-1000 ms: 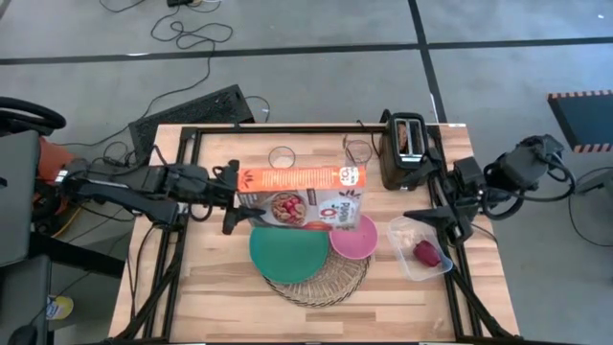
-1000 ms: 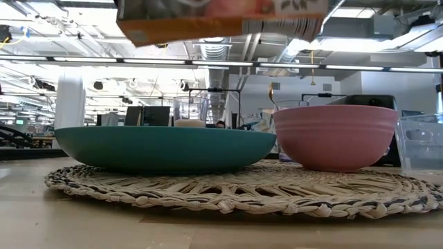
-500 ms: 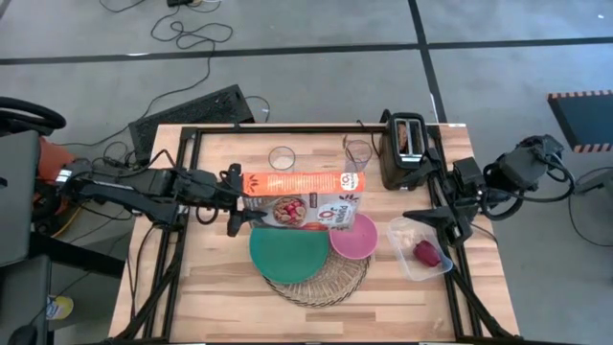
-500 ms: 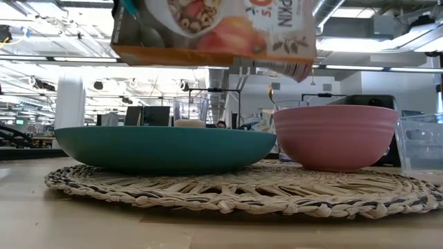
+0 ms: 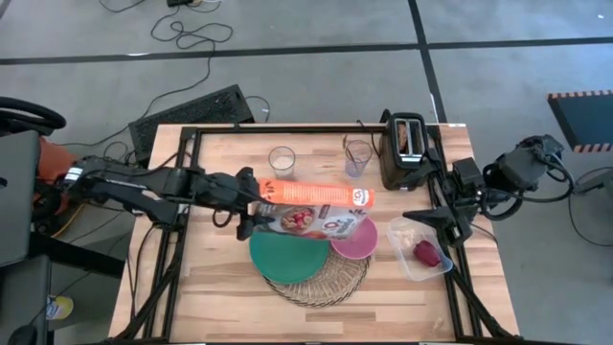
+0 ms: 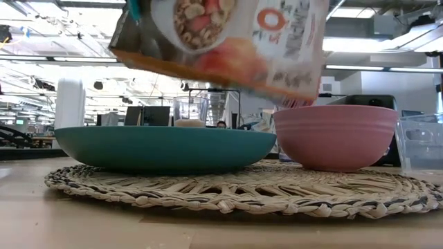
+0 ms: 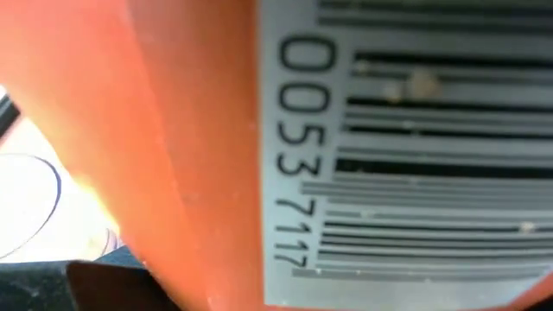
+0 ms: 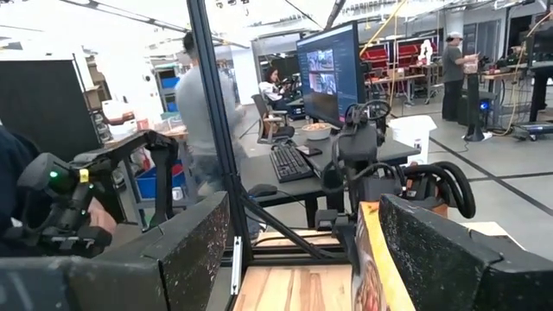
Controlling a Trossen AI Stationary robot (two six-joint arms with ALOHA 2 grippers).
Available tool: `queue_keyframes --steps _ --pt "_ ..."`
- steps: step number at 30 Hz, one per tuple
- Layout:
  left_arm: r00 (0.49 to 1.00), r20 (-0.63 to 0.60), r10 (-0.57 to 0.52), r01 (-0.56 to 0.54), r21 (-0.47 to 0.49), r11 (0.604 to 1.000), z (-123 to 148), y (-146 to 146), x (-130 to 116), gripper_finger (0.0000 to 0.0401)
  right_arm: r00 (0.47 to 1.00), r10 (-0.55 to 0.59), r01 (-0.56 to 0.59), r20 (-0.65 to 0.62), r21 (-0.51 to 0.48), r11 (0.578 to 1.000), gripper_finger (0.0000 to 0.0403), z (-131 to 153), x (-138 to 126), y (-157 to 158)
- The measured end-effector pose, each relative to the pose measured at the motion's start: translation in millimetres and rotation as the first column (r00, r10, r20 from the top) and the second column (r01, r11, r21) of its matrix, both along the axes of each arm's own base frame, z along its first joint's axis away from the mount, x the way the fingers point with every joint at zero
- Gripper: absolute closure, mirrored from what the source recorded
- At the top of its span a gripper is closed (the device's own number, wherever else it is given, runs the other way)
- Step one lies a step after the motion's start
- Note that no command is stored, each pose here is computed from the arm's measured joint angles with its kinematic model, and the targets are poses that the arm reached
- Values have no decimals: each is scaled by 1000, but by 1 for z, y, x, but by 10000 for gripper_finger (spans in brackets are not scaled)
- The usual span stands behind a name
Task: Arrange a breakfast setting
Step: Pour the cereals from the box into the pink bowl
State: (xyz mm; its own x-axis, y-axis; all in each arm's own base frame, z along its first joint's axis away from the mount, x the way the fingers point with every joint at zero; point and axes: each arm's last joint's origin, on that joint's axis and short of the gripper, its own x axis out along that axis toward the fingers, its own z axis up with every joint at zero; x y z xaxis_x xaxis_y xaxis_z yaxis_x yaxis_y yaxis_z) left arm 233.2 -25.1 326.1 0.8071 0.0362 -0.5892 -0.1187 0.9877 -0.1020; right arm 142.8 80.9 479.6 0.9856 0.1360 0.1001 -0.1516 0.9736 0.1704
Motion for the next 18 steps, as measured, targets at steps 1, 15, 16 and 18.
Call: queue_keyframes --steps 1,15,16,18 --pt "1000 -12 -1 1 2 1000 1 0 1 122 1000 1 -1 0 0 1000 76 0 0 0" --pt "1000 -15 16 -16 -6 1000 12 0 5 122 1000 4 -4 -21 -14 1000 76 -2 0 0" --pt "1000 -17 16 -16 -5 1000 12 0 5 122 1000 4 -4 -22 -15 1000 76 -3 0 0" --pt "1000 -15 16 -16 -5 1000 12 0 5 123 1000 4 -5 -24 -16 1000 76 -3 0 0"
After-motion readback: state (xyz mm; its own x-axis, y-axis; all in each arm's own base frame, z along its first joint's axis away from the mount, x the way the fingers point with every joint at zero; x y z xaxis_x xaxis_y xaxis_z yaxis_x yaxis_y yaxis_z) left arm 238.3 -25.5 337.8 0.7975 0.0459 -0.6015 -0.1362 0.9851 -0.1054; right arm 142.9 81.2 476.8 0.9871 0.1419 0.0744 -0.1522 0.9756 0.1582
